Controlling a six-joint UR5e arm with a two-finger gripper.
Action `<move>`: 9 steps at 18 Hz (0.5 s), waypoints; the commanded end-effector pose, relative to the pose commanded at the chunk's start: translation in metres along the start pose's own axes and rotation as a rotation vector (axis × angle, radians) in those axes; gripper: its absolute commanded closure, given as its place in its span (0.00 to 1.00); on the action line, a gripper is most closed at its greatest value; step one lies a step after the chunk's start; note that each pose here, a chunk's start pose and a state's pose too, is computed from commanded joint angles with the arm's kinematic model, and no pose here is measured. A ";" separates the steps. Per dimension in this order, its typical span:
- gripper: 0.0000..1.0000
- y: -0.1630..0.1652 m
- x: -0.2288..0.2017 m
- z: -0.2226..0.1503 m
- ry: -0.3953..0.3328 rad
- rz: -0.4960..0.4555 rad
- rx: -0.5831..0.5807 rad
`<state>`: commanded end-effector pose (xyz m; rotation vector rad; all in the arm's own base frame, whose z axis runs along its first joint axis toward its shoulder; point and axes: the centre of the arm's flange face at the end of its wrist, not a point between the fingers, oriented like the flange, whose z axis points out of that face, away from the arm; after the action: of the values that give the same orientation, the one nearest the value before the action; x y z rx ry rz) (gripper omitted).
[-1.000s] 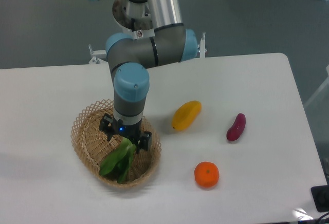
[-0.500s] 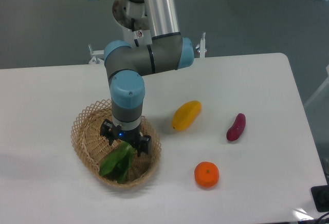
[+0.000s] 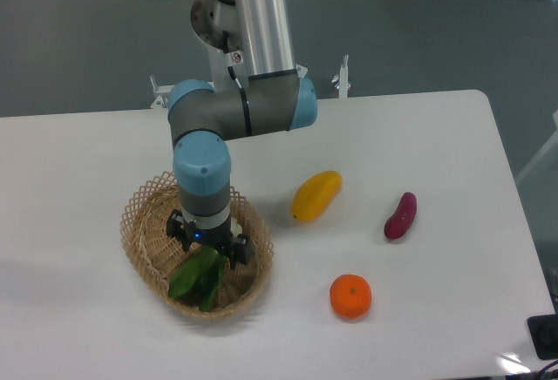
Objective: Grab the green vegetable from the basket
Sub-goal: 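Lower the gripper onto the green bok choy and close on it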
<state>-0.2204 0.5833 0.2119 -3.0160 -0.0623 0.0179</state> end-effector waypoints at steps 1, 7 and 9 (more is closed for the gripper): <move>0.00 0.000 0.000 0.000 -0.003 0.000 0.002; 0.52 -0.001 -0.002 -0.006 -0.027 0.009 0.012; 0.52 -0.001 -0.005 -0.009 -0.050 0.013 0.005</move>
<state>-0.2250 0.5831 0.2211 -3.0105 -0.0467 0.0945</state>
